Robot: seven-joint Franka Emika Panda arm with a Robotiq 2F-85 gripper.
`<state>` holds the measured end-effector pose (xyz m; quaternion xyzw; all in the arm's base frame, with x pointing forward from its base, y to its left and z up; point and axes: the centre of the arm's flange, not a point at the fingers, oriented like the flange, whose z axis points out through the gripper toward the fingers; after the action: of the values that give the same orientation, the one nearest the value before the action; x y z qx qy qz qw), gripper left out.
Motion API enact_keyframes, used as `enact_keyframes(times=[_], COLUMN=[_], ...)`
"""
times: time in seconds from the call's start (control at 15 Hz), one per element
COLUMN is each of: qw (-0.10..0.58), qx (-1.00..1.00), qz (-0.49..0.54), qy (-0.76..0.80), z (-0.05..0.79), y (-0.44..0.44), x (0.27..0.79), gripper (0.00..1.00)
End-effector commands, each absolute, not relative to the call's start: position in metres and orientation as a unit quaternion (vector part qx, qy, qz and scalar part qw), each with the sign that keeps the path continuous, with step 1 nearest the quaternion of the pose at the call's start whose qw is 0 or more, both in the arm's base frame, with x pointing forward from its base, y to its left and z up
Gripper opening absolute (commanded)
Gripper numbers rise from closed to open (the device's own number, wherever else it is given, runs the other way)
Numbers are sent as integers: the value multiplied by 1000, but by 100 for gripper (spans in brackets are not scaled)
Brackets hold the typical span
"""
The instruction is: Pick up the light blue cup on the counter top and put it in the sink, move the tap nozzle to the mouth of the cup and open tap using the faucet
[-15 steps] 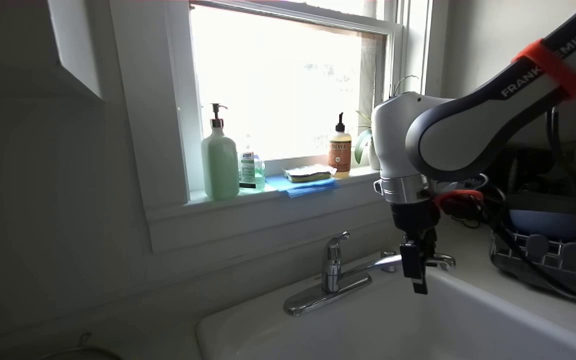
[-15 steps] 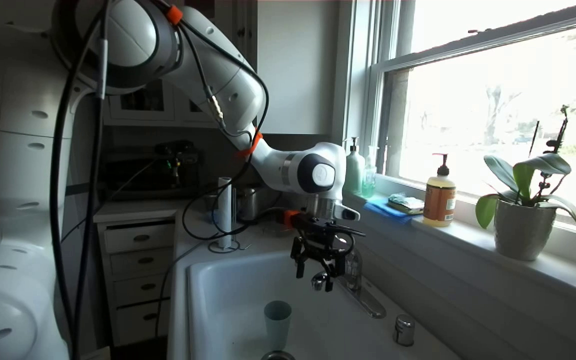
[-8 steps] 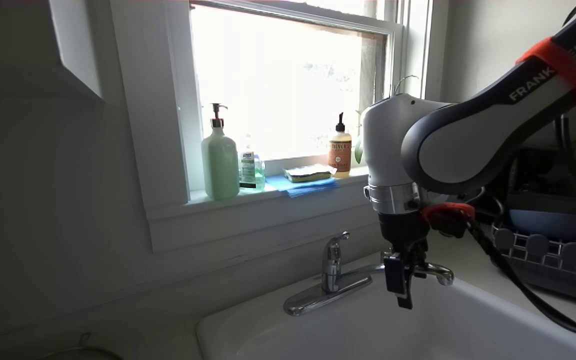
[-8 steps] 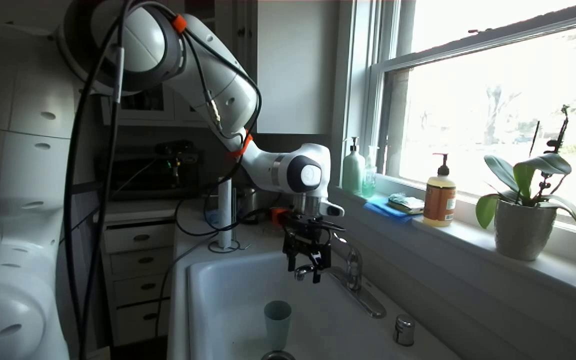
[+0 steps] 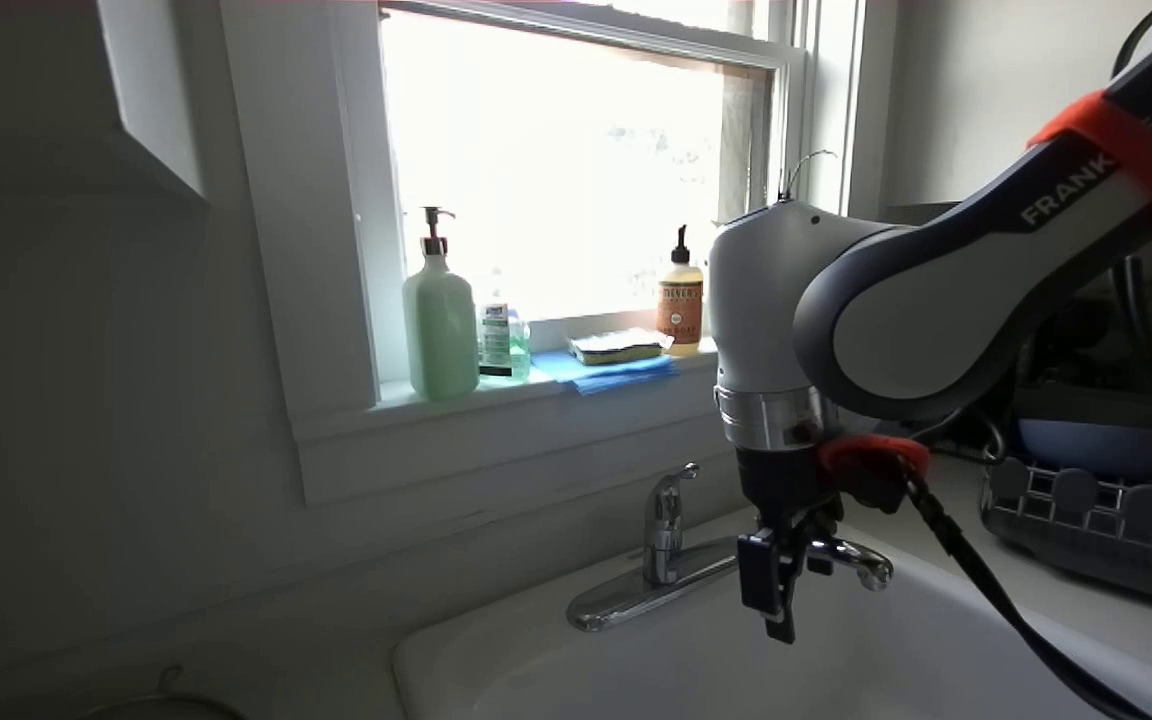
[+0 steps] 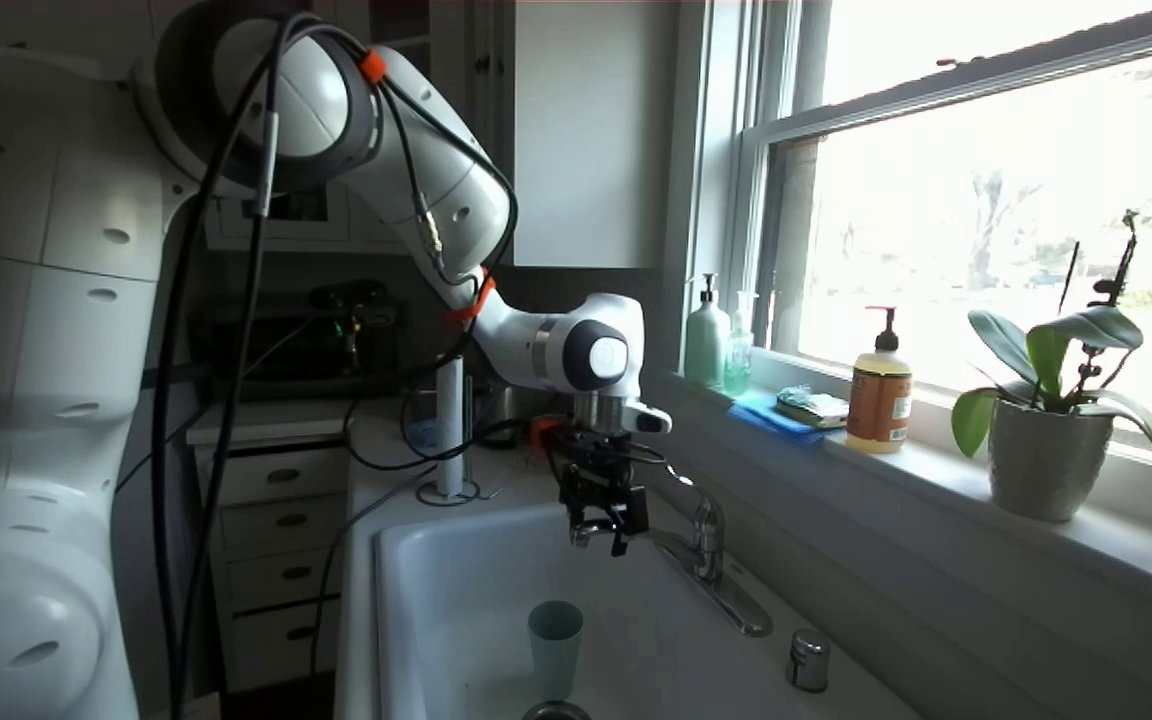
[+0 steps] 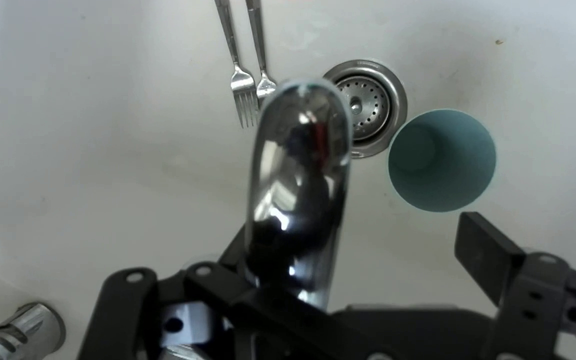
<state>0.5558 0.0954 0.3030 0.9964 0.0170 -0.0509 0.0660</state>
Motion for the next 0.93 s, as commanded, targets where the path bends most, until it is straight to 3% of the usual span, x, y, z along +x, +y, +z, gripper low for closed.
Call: enact_keyframes(times=[0.0, 0.87], qw=[54, -2], qx=[998, 999], qz=[-26, 49], qy=[10, 17], z=[300, 309], y=[123, 152], x=[567, 580], gripper=[100, 100])
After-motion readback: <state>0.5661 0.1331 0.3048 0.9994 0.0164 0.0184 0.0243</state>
